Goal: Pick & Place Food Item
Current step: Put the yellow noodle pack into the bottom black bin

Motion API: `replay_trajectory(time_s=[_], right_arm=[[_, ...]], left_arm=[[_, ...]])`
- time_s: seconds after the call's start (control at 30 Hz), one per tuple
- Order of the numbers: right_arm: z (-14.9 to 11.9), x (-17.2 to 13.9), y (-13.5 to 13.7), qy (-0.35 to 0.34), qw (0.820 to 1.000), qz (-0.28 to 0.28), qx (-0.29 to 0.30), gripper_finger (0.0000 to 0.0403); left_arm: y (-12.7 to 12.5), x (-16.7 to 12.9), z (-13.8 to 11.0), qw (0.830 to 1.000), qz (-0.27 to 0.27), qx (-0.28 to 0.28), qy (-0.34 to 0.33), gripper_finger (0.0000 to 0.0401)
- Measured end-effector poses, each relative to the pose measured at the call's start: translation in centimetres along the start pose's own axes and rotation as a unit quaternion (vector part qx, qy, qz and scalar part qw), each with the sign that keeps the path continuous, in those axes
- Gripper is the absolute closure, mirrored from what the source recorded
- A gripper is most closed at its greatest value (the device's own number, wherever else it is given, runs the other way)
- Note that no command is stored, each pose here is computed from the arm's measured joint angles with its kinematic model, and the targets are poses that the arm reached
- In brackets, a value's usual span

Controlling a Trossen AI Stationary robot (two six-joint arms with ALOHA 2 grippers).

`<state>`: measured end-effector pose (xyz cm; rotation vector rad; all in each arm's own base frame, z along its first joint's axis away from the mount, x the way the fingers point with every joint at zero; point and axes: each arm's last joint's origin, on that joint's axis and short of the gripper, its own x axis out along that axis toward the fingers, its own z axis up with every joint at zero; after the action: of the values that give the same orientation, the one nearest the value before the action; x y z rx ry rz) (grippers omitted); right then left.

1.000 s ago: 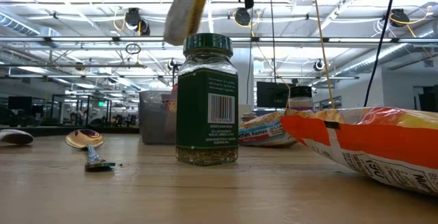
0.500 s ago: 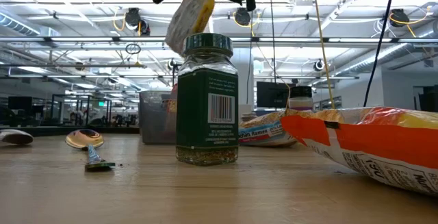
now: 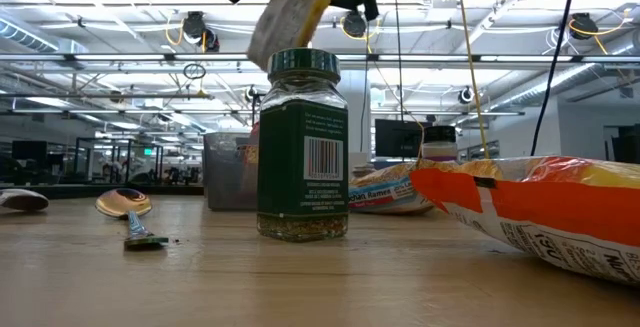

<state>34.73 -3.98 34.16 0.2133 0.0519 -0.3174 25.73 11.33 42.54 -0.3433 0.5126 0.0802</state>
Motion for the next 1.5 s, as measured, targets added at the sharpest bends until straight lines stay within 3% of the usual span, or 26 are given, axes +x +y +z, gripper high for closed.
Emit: replay_trajectory(time_s=[0.33,0.73,1.03,1.5], right_arm=[[-0.01,0.0,0.01,0.0,1.0,0.002,0.001,0.0246],[-0.04,0.0,0.0,0.001,1.0,0.002,0.001,0.03],[-0.14,0.0,-0.02,0.006,1.0,0.001,0.0,0.0391],[-0.19,-0.02,-0.01,0.009,1.0,0.003,0.0,0.0402]], left_arm=[[-0.05,0.0,-0.01,1.0,-0.008,-0.002,0.001,0.0401],[-0.3,0.09,0.0,1.0,-0.013,0.002,0.0,0.0401],[-0.89,0.3,0.17,1.0,-0.023,0.013,-0.008,0.0401],[-0.86,0.2,0.35,0.999,-0.022,0.041,-0.018,0.0358]])
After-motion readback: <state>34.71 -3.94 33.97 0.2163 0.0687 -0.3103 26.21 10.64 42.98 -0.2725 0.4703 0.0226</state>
